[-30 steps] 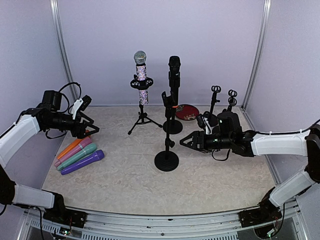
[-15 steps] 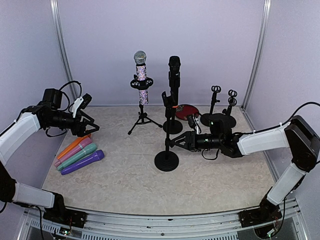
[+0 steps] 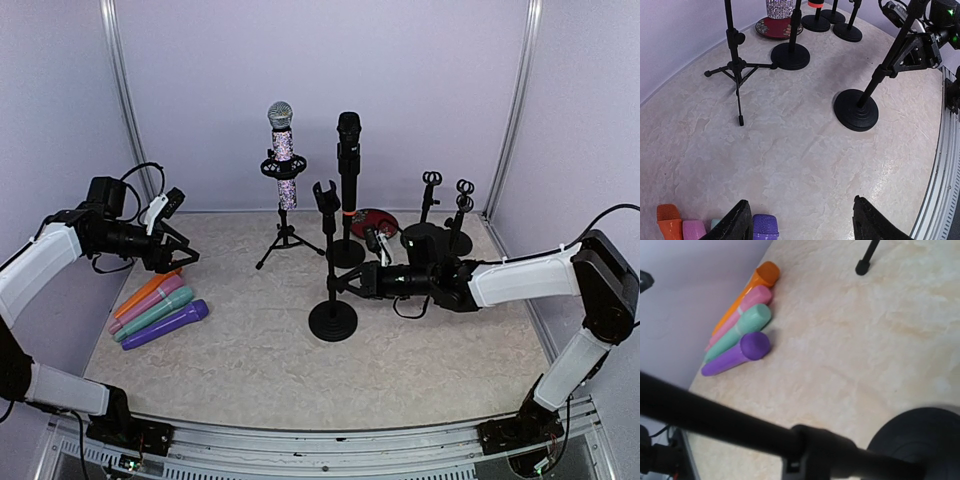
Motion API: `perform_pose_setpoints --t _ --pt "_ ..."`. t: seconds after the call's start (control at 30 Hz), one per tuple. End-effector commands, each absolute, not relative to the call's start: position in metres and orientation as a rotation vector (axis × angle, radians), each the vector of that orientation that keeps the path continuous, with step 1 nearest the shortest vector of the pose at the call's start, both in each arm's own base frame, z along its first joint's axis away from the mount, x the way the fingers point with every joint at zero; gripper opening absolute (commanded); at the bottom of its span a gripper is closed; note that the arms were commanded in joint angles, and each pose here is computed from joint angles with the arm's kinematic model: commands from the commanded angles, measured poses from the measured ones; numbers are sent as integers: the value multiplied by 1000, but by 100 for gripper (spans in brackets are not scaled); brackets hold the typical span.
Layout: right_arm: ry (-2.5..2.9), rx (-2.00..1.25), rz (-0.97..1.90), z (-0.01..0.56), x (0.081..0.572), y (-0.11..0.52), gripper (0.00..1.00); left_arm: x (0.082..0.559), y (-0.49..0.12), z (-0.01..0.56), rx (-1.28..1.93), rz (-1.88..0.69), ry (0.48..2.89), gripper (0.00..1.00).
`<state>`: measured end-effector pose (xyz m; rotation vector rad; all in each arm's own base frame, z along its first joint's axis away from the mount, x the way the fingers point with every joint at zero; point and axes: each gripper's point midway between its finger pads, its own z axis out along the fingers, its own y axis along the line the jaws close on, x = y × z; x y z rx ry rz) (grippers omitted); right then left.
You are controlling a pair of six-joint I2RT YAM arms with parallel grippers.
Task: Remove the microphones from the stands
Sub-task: Unscrew the knob on the stand of the microphone stand.
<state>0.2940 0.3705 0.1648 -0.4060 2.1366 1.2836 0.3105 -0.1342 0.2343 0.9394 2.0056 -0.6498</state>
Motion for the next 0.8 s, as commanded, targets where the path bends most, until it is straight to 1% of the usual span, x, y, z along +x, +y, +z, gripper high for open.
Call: perform_pose_setpoints --t 0.0,0.13,0.23,0.33,0.43,0.47,0.6,0.77 --pt "2150 -429 1197 162 294 371 17 310 -135 245 947 -646 1985 66" --pt "2134 -435 1203 163 287 368 20 310 -135 246 948 -643 1984 66" --pt "2129 -433 1196 164 286 366 20 310 -135 247 947 -645 1983 66" --pt "2121 -426 1177 165 286 364 13 310 -135 248 945 -646 1984 66" --pt "2120 -422 1135 165 288 362 2 310 -136 248 945 -647 1984 66" --pt "2120 -426 1115 165 289 362 0 310 -135 248 944 -646 1985 66" --pt "2121 -467 994 161 290 363 0 310 -136 249 946 -645 1983 66" --pt "2116 -584 701 149 291 362 0 311 -136 251 946 -647 1981 66"
